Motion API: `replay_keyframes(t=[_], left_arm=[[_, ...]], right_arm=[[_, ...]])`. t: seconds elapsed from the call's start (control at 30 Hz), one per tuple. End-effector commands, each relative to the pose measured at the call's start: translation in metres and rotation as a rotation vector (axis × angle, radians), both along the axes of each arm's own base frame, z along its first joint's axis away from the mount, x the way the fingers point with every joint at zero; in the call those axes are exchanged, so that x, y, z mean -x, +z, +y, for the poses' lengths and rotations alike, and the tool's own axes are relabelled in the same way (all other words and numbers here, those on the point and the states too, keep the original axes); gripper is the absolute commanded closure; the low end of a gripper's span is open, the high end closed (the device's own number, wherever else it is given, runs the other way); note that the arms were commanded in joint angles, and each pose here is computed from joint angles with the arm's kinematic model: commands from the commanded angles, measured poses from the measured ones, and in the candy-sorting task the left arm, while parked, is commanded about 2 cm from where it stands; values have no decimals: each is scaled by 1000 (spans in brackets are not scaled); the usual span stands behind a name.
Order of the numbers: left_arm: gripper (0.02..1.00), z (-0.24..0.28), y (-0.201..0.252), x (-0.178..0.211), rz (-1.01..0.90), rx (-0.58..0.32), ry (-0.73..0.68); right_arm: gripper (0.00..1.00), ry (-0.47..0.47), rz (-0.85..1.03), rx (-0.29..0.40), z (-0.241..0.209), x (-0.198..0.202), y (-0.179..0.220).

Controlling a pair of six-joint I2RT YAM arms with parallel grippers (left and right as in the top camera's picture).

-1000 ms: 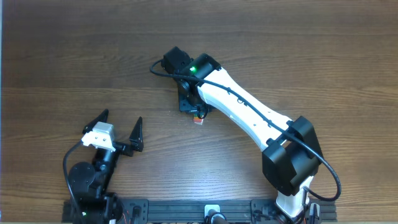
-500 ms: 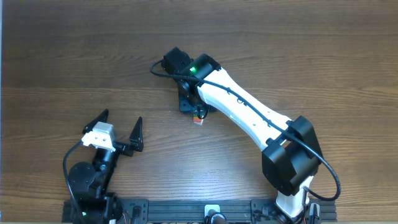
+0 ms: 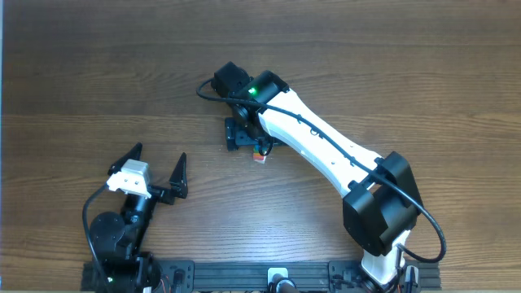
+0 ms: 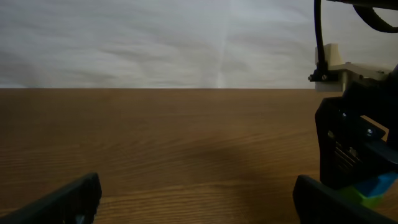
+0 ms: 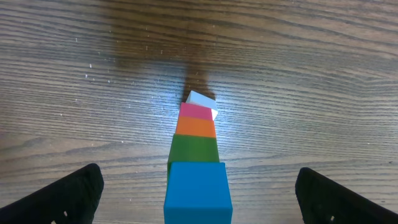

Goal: Stack Cubes

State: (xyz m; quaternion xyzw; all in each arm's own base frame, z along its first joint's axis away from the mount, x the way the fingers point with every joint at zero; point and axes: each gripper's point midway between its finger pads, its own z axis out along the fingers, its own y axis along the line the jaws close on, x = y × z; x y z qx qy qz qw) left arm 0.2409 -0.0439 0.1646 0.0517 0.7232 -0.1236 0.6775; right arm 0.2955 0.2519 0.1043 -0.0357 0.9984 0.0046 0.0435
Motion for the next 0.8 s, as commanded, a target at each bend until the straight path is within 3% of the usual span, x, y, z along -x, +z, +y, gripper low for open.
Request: replay_keyframes(t=[0.03,0.27,0.57,0.7,0.8], left_arm=[[20,-3,-2,0,-4,-13,-15],[18,-3,-2,0,-4,-13,-15],[18,-3,-2,0,-4,-13,-15],[18,-3,-2,0,-3,-13,-15],[18,-3,-2,0,-4,-13,-15]], right_arm=[[7,-8,7,23,-5,-1,-7],[9,65,-39,-4,-4,-19,10],[7,152,-160,-56,7,-39,73],[9,131,-213,27,-13,-44,102],[9,130,-217,29,-18,-42,116]])
